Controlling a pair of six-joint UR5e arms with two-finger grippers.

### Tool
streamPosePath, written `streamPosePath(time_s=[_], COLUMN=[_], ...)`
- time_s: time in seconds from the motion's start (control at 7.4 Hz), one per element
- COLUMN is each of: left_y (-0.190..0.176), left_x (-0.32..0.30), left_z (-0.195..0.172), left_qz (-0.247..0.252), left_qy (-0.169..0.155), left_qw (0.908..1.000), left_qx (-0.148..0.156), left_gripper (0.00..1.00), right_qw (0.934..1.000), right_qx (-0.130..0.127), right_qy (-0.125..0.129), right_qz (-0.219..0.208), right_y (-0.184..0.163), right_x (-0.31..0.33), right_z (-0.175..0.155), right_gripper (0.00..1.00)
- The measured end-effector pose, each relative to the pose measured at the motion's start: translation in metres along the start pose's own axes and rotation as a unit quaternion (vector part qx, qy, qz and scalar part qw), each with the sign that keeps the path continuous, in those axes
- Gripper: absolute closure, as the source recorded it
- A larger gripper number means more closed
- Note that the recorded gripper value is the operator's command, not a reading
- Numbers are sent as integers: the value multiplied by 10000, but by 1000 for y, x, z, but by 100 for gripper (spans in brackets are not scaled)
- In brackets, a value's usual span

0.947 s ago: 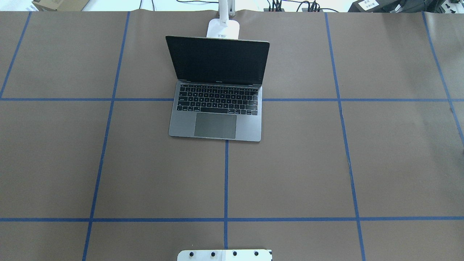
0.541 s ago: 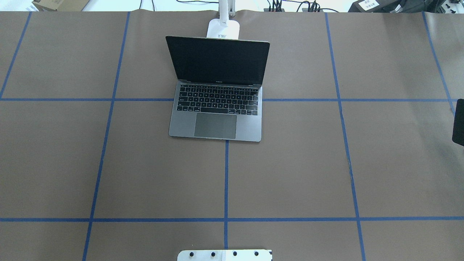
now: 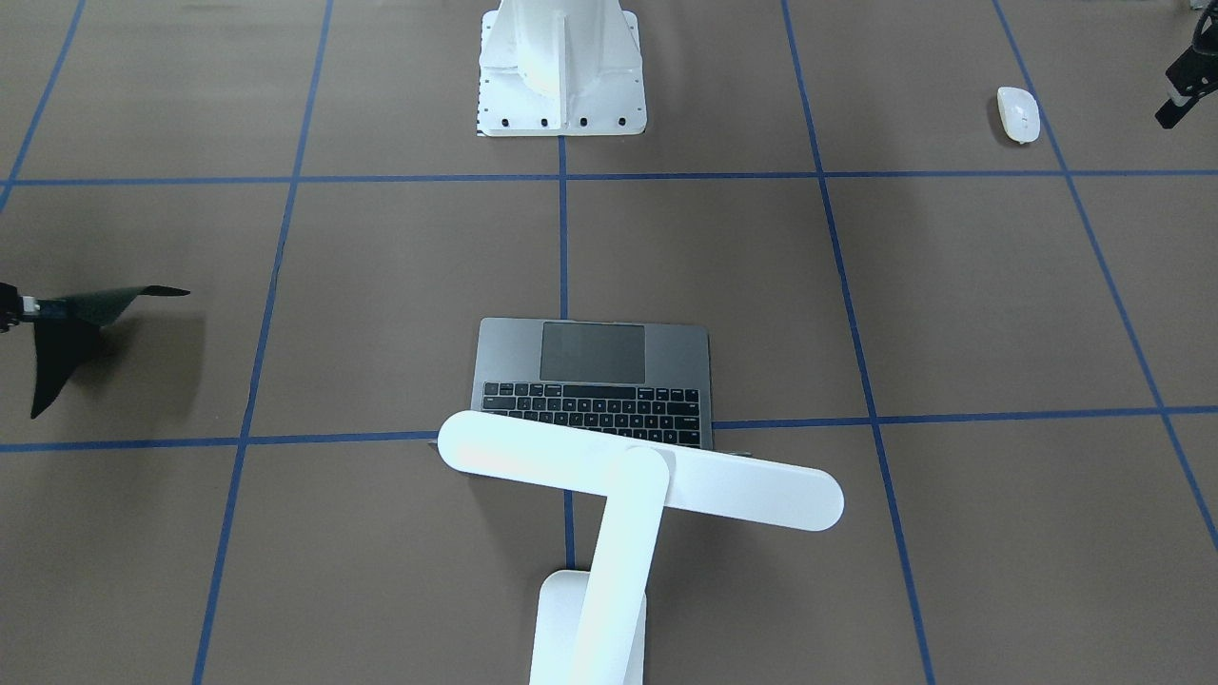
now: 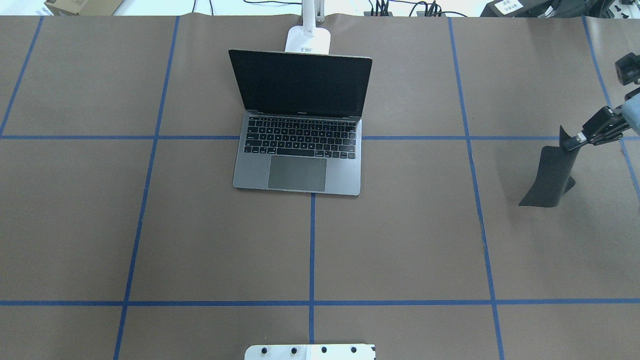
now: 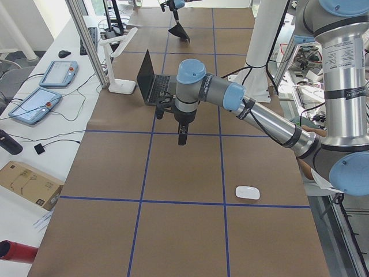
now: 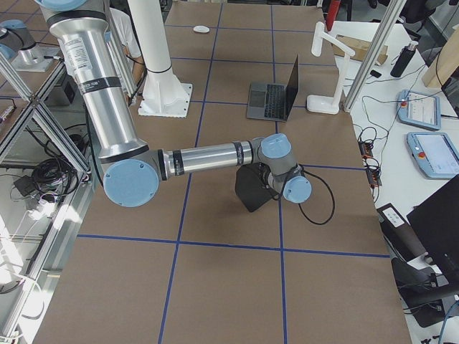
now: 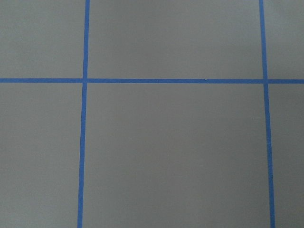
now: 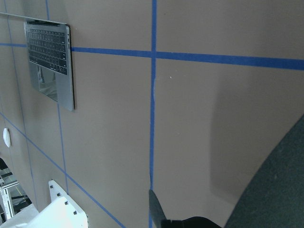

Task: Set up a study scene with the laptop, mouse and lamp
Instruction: 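Move the held black mouse pad with the right gripper beside the laptop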

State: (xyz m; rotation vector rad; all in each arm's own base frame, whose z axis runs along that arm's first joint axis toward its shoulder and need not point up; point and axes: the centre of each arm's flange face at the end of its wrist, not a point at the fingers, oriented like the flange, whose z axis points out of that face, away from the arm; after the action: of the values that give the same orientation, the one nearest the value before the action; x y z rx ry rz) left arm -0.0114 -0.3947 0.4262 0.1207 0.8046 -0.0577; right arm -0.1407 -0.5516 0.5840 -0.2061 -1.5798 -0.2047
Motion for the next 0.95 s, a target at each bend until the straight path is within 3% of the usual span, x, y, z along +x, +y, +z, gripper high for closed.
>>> streamPosePath(time_s=[0.41,0.95], left_y=[0,-2], left_x=[-1,-2], left_z=[1,2], left_qz=[-13,-32], left_qy=[-4,-6], left_qw=[10000,10000], left_qx=[-7,-20], left_gripper=[0,0], right_qw=[9988,9946], right_qx=[-44,262], right_qy=[-468,-895], right_qz=[149,452], right_y=[-37,-97], right_x=[-45,-76], right_z=[93,152], right_gripper=[100,100])
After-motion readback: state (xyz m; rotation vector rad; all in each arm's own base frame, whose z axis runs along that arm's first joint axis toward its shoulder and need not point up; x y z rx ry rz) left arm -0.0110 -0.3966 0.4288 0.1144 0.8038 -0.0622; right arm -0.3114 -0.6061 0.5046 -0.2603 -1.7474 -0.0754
